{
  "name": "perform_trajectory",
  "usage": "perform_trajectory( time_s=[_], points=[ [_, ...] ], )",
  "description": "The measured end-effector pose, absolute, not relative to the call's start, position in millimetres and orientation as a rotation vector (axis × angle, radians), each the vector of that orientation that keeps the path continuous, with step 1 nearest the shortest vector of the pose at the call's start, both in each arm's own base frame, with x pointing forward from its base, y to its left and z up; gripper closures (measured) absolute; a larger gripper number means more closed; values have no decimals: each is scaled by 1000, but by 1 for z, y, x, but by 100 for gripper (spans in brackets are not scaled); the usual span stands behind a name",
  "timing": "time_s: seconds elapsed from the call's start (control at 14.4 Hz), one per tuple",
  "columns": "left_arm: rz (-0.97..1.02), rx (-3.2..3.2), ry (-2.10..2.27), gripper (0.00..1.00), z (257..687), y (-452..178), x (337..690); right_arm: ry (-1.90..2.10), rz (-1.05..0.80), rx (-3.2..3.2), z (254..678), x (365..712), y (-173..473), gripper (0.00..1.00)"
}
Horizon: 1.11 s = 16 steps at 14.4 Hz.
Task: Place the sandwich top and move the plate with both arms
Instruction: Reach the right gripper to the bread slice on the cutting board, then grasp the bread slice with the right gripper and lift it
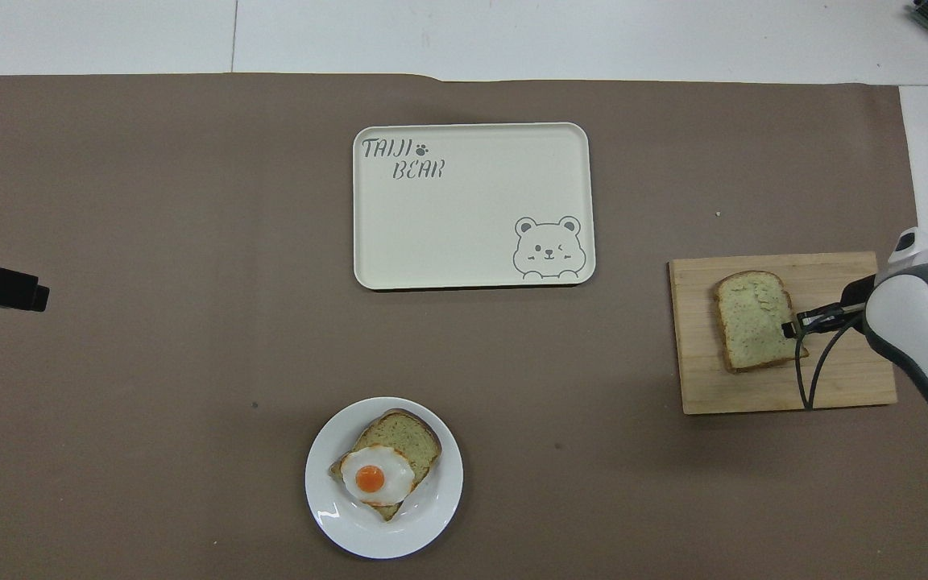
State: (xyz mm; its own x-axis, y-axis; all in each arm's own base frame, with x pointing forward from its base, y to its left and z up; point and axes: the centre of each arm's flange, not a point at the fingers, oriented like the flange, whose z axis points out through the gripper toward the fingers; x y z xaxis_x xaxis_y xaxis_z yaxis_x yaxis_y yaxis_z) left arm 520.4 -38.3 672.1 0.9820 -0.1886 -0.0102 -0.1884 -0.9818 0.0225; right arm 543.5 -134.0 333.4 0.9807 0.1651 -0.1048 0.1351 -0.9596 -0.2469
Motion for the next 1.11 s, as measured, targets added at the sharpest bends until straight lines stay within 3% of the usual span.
perform_trajectory(
  time_s=[0.42, 0.7, 1.11],
  points=[
    [-19, 3106, -295, 0, 672, -38, 520, -180, 129, -2740, 391, 556, -114, 94],
    [-19, 3106, -295, 0, 672, -38, 520, -154, 141, -2584, 394, 556, -86, 94],
    [-19, 3106, -295, 0, 672, -38, 520, -258, 152, -2450, 391, 557, 20, 94]
  ],
)
